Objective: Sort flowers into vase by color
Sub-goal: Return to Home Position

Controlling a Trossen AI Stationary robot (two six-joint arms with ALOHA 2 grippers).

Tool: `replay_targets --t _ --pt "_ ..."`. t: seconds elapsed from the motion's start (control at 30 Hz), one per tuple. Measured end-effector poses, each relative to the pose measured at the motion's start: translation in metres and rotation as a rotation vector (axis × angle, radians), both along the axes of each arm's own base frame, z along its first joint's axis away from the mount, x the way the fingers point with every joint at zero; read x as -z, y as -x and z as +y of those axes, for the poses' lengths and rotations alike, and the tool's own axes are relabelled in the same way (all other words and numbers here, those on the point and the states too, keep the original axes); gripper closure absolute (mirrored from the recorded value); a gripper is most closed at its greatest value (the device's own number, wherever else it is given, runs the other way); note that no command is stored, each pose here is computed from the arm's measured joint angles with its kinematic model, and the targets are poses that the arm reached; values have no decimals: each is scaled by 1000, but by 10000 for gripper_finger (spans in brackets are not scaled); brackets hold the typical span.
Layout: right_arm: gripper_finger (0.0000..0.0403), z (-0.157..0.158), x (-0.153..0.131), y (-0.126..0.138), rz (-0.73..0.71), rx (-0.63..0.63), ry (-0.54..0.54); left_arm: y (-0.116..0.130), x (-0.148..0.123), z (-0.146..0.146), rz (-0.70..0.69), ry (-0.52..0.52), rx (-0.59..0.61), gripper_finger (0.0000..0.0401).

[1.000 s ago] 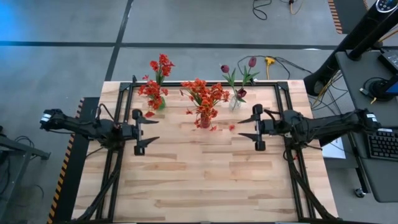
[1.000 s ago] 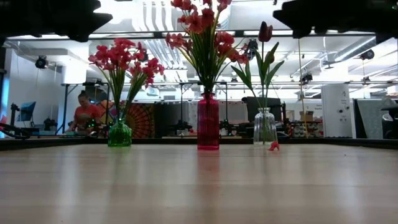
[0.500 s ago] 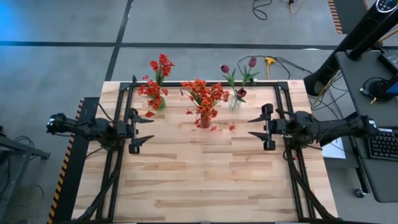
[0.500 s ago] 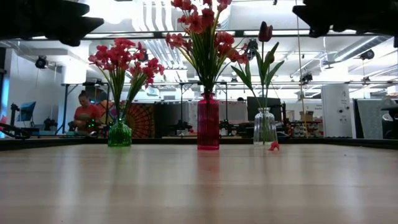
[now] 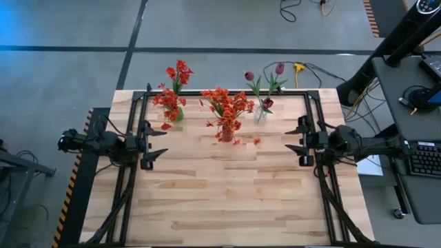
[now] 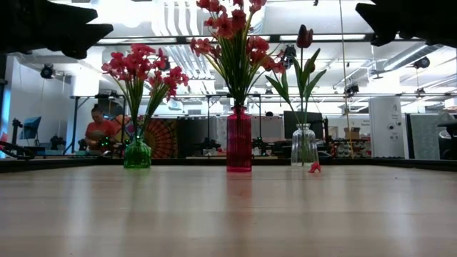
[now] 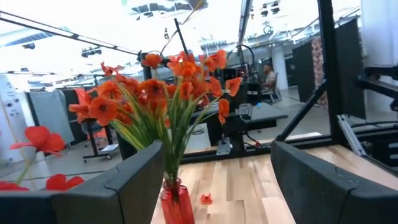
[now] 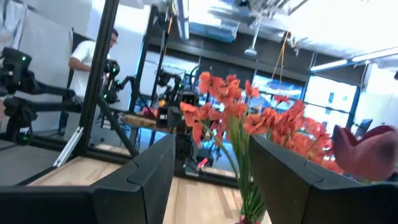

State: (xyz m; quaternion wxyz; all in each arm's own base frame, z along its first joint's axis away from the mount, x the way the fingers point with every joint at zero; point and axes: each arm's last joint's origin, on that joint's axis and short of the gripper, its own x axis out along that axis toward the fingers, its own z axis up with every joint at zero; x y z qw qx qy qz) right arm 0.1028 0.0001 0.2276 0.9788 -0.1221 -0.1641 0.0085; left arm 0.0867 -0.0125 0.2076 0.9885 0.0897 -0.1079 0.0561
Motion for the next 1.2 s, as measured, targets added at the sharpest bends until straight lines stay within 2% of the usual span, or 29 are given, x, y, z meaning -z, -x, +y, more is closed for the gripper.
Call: replay_targets --t 0.2,0.37,0.63,0.8,1.2 --pt "204 0 9 5 -9 -4 -10 -1 4 0 39 -4 -11 128" --pt "204 0 27 7 -13 -9 -28 -2 13 0 107 40 0 128" --pt "204 0 32 9 31 -4 -27 -8 34 -2 149 89 16 128" --pt "204 -1 33 9 35 41 -41 -8 33 -3 132 89 51 128" --pt "204 -6 35 8 58 194 -85 -13 41 -5 226 87 74 128"
